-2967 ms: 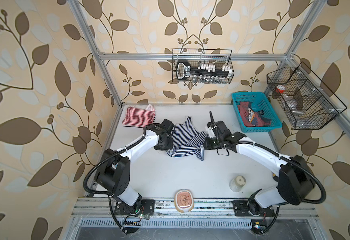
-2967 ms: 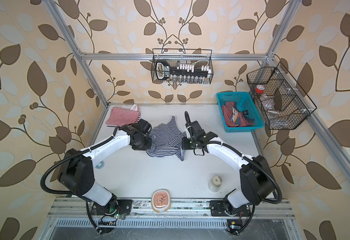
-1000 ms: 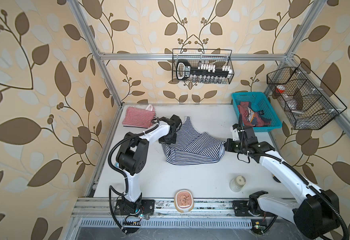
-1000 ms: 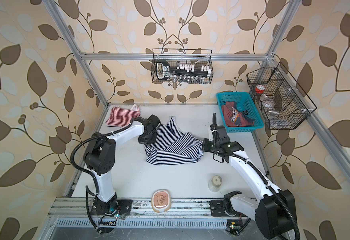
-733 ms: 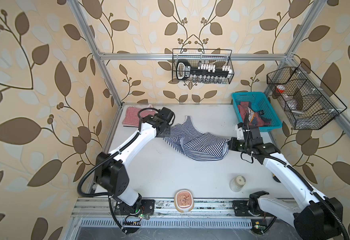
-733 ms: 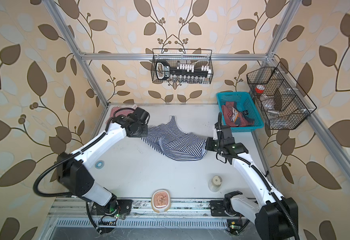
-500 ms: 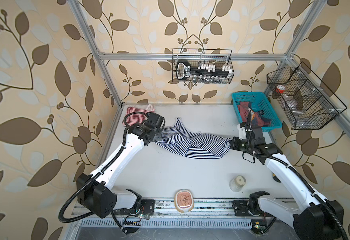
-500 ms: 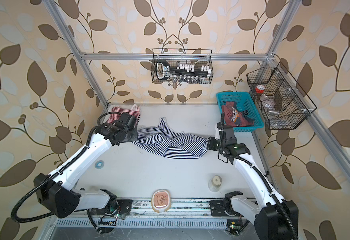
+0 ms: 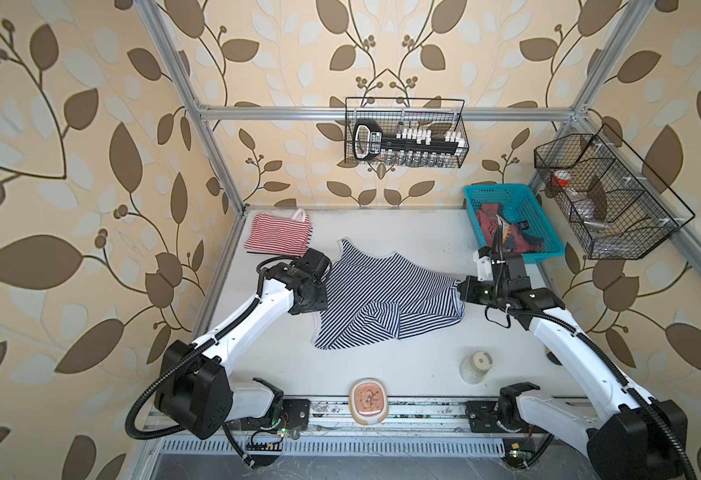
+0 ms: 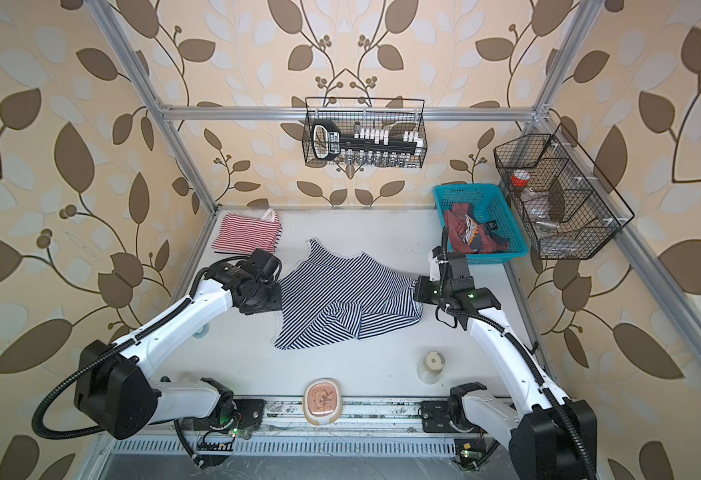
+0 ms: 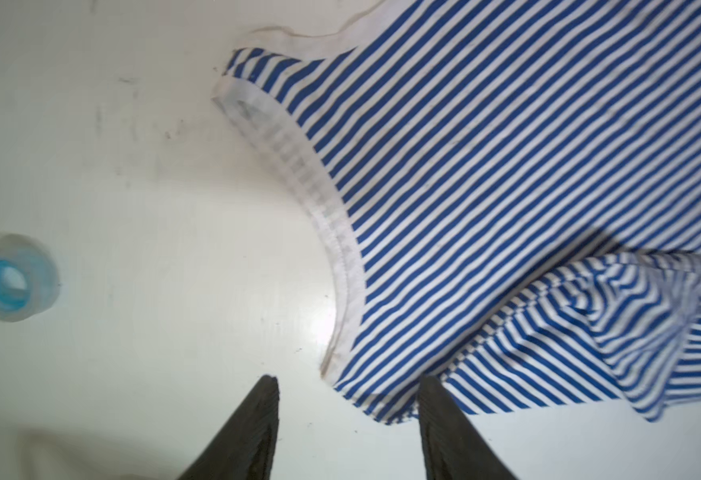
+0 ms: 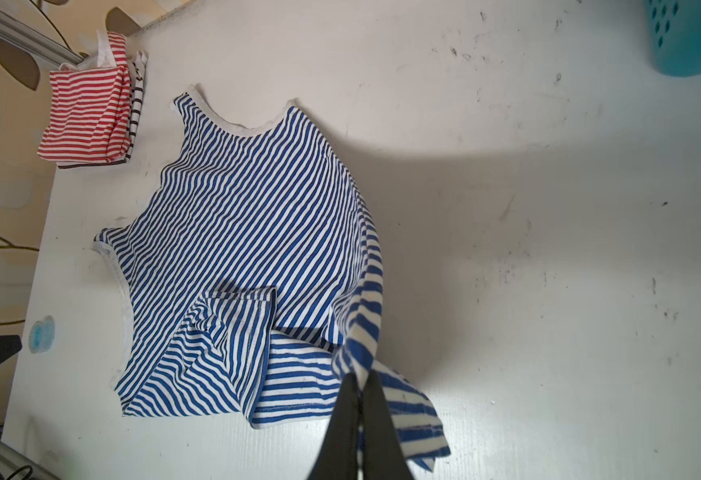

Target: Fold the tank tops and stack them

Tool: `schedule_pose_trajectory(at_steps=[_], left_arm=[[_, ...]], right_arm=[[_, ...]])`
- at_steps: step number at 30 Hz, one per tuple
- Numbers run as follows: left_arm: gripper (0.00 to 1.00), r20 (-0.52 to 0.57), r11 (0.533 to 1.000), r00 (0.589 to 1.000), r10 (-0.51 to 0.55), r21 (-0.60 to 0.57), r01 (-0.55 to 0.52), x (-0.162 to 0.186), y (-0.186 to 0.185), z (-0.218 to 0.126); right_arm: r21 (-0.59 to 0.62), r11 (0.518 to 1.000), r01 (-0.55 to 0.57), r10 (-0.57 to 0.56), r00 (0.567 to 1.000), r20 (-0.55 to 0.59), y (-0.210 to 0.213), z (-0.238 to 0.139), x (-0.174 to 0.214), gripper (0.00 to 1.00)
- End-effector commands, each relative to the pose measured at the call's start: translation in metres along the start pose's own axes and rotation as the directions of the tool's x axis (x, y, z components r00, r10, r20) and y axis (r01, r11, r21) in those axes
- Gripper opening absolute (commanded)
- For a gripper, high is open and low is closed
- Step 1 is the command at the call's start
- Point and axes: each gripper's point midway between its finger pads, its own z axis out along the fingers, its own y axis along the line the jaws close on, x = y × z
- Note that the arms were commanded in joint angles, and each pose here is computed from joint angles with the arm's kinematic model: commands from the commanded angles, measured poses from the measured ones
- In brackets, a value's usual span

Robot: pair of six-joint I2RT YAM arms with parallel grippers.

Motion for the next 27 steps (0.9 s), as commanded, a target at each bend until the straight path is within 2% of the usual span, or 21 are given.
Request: schedule_pose_trajectory(at_steps=[1, 6, 12, 19, 27], left_arm=[[0.50, 0.057, 0.973, 0.998, 0.003, 0.232, -0.016, -0.025, -0.062, -0.024], [0.48, -0.009, 0.954, 0.981, 0.192, 0.235, -0.184, -0.027, -0.135, -0.003], [0.45, -0.131, 0.919, 0.917, 0.377, 0.177, -0.352, -0.020, -0.197, 0.034], [0.44, -0.220, 0.896, 0.869, 0.443, 0.146, -0.419, 0.000, -0.229, 0.072], [0.43, -0.285, 0.879, 0.834, 0.472, 0.077, -0.471, 0.012, -0.236, 0.096]], right_arm=[[-0.033, 0.999, 0.010, -0.011, 0.999, -0.031, 0.004, 0.009, 0.011, 0.00], [-0.054, 0.999, 0.008, -0.011, 0.999, -0.053, 0.009, 0.018, 0.015, 0.00], [-0.059, 0.998, 0.007, -0.010, 0.998, -0.061, 0.009, 0.025, 0.018, 0.00], [-0.067, 0.998, 0.004, -0.008, 0.998, -0.063, 0.005, 0.028, 0.019, 0.00], [-0.078, 0.997, -0.004, -0.001, 0.998, -0.065, 0.001, 0.028, 0.019, 0.00]])
